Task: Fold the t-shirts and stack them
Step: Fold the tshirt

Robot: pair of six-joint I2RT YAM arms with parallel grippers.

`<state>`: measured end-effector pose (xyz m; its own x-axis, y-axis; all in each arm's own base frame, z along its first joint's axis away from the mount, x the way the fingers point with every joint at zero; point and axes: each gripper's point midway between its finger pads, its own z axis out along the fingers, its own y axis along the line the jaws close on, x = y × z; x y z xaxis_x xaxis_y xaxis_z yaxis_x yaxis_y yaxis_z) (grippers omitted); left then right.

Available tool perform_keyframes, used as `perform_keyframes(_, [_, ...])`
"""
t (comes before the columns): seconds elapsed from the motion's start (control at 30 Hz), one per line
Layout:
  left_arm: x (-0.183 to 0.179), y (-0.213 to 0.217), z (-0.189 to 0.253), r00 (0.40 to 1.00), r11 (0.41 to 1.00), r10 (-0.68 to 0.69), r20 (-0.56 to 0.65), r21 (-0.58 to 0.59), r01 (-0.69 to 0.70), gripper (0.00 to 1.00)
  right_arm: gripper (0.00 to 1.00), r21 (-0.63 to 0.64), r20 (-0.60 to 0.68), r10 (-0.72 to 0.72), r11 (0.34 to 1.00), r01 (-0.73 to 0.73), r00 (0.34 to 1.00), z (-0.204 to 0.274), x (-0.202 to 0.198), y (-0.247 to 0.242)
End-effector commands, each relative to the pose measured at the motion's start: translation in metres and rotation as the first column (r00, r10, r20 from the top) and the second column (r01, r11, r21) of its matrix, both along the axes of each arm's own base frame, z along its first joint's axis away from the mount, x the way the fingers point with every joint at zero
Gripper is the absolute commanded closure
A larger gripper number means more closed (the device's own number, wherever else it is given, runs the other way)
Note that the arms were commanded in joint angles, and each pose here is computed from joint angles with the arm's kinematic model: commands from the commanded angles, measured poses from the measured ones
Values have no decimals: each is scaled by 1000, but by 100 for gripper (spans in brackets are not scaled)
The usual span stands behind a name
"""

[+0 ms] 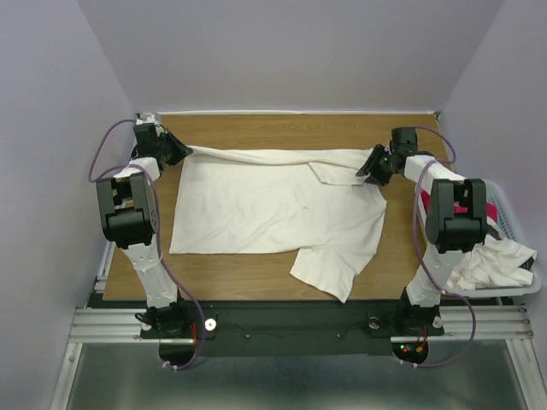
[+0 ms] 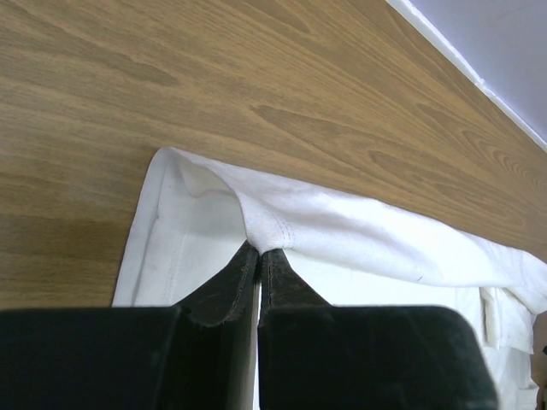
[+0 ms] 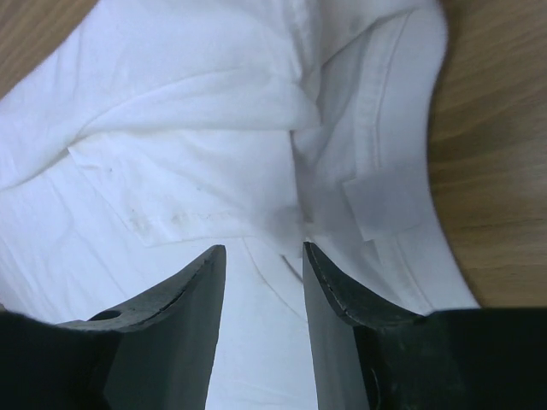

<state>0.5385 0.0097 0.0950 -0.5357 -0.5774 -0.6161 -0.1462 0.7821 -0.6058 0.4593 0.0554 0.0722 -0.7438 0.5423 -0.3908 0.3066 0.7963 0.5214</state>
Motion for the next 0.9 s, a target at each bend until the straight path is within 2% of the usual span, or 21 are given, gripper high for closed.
perform_keyframes(0.0, [5,0,15,998,1000,-15,57,3,15,91,53,17,-7,28,999,-28,1000,-3,-5,16])
perform_keyframes(0.23, [4,-1,14,998,1000,-17,54,0,17,91,53,26,-43,12,1000,-10,999,-19,-1,18])
perform_keyframes(0.4, [4,0,14,999,1000,-12,53,-1,13,91,54,-10,-56,-50,999,49,997,-24,0,8])
perform_keyframes(0.67, [5,-1,14,998,1000,-17,53,-3,17,91,54,-6,-60,-43,999,43,997,-27,1,10])
perform_keyframes(0.73, [5,-1,14,998,1000,-16,54,-4,16,91,61,1,-53,-32,999,32,998,-26,4,12])
perform_keyframes(0.77, [5,-2,12,999,1000,-16,51,-6,17,91,69,3,-50,-31,1000,31,998,-25,6,11])
perform_keyframes(0.87, [6,-2,14,998,1000,-18,55,-5,19,92,82,12,-22,-19,1000,20,1000,-14,12,14])
